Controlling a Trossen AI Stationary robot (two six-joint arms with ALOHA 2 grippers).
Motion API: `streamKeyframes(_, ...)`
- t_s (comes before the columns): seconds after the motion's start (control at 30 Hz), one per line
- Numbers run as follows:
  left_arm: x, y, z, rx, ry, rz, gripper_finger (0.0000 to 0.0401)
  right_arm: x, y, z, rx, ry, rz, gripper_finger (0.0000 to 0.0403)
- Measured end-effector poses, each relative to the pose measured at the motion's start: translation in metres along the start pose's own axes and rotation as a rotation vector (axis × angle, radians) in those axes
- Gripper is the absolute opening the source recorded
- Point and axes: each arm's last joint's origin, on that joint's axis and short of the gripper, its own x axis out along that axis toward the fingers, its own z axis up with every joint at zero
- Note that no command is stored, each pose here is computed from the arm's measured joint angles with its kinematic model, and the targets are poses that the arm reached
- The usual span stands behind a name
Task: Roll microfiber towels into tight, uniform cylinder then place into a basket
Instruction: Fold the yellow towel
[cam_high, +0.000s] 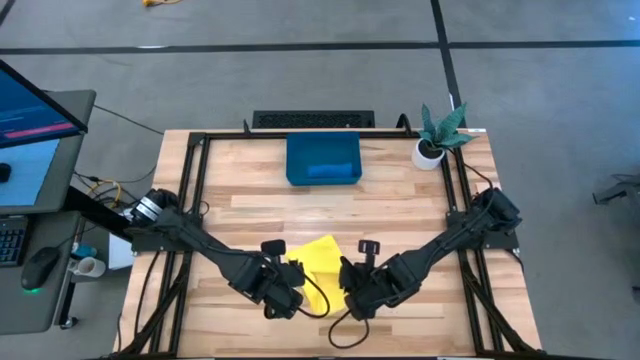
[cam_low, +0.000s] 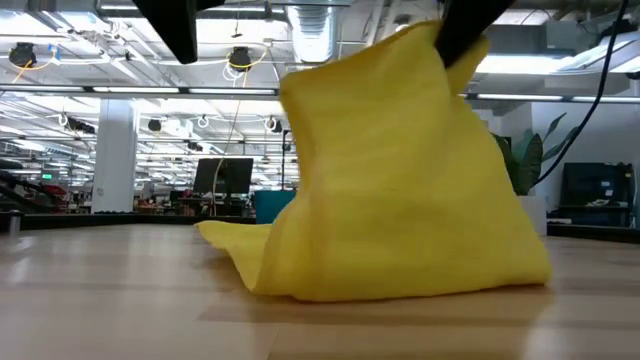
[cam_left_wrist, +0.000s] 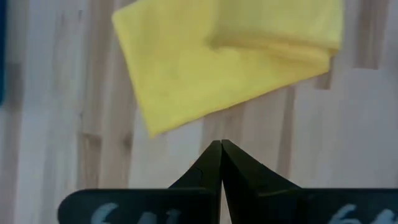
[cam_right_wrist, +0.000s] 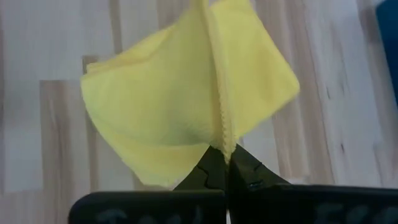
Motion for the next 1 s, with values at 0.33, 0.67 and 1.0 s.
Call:
streamKeyframes(0.33, -0.034, 0.012, -0.018, -0.037, -0.019, 0.059, 0.0000, 0.021, -0.016, 0.018, -0.131, -0.101, 0.021, 0.0008)
streamKeyframes(0.67, -0.077, 0.033, -0.027, -0.084, -0.116, -0.010, 0.0000, 0.038, -0.054, 0.038, -0.141, -0.111, 0.027, 0.0008)
streamKeyframes(1.0, -0.083, 0.037, -0.028, -0.080, -0.129, -0.024, 0.0000, 0.067, -0.083, 0.046, -0.088, -0.161, 0.139, 0.0008)
